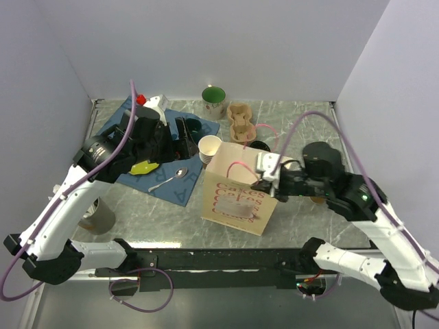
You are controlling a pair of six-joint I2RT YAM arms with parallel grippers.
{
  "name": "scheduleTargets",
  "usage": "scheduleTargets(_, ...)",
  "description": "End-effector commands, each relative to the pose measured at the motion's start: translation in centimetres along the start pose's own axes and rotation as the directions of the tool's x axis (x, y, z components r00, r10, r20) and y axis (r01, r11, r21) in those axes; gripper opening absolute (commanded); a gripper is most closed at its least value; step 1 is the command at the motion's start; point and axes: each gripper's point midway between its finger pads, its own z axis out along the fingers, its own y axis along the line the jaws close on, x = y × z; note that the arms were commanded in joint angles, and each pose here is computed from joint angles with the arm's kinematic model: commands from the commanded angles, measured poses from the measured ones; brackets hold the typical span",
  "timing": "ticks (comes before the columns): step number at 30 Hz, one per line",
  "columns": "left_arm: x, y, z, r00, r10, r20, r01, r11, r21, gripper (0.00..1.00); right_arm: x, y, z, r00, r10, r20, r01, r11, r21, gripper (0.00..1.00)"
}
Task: Pack the takeout coffee
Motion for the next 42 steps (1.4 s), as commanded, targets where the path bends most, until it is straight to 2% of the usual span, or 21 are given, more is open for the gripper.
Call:
scheduleTargets(1,-0.2,0.8,0.3,0.999,-0.034,0.017,0.035,0.998,-0.044,0.98,-0.7,-1.9,2.2,0.989,-0.145,-0.012,0.146,0.987,0.066,0.0)
scheduleTargets(4,0.6,0.9,0.6,0.999,-0.05,-0.004,0.05,0.998,-0.025,0.99,0.0,-1.0,4.2,0.985,-0.168,-0.044,0.169,0.986,0.005,0.0)
scheduleTargets(7,2.4,0.7,1.5,0.997,-0.062,-0.054,0.062,0.998,0.014,0.99,0.9,-0.1,5.8,0.987,-0.156,-0.035,0.155,0.988,-0.024,0.06)
scheduleTargets(8,2.5,0.6,1.3,0.996,-0.068,-0.054,0.07,0.997,0.026,0.97,1.5,0.3,6.2,0.988,-0.148,-0.039,0.146,0.989,-0.037,0.14)
scheduleTargets(10,2.9,0.4,1.4,0.995,-0.076,-0.062,0.079,0.996,0.048,0.96,1.7,0.8,6.5,0.99,-0.133,-0.041,0.131,0.99,-0.046,0.22)
scheduleTargets(13,4.1,0.7,1.8,0.994,-0.056,-0.09,0.062,0.996,0.064,0.95,1.7,1.1,6.3,0.993,-0.106,-0.05,0.104,0.994,-0.043,0.4)
scheduleTargets(14,4.3,0.4,1.7,0.994,-0.05,-0.102,0.059,0.995,0.084,0.94,1.2,0.9,5.9,0.994,-0.1,-0.043,0.098,0.995,-0.035,0.49)
scheduleTargets(17,4.4,-0.2,1.7,0.994,-0.03,-0.108,0.043,0.992,0.122,0.9,-0.1,0.7,4.8,0.997,-0.078,-0.013,0.078,0.997,-0.01,0.56)
scheduleTargets(22,4.8,-1.6,2.1,0.992,0.002,-0.128,0.025,0.978,0.209,0.89,-2.3,0.5,3.0,0.999,0.005,0.039,-0.006,1.0,0.025,0.61)
scheduleTargets(27,5.8,-1.1,4.0,0.985,0.031,-0.172,0.0,0.983,0.182,0.81,-5.0,-1.3,1.3,0.988,0.095,0.124,-0.112,0.984,0.136,0.63)
scheduleTargets(32,6.0,-0.3,5.0,0.984,0.047,-0.171,-0.022,0.99,0.141,0.68,-7.9,-5.2,-0.6,0.954,0.232,0.19,-0.283,0.907,0.313,0.64)
scheduleTargets(33,5.8,-0.3,5.0,0.986,0.052,-0.161,-0.029,0.989,0.142,0.66,-7.9,-6.7,-1.3,0.948,0.253,0.19,-0.31,0.867,0.389,0.63)
scheduleTargets(34,5.8,-0.1,5.1,0.986,0.055,-0.158,-0.033,0.99,0.138,0.58,-7.6,-7.4,-0.7,0.933,0.311,0.181,-0.359,0.833,0.422,0.64)
scheduleTargets(36,5.8,0.0,5.3,0.985,0.064,-0.158,-0.042,0.99,0.136,0.52,-8.8,-9.3,-1.7,0.908,0.354,0.225,-0.42,0.773,0.476,0.63)
scheduleTargets(37,5.8,-0.1,5.4,0.986,0.068,-0.155,-0.046,0.989,0.138,0.51,-8.3,-10.2,-0.7,0.886,0.409,0.219,-0.462,0.73,0.504,0.63)
scheduleTargets(42,6.1,0.4,6.0,0.983,0.091,-0.161,-0.071,0.99,0.125,0.51,-8.8,-14.1,-1.9,0.82,0.498,0.283,-0.557,0.576,0.598,0.61)
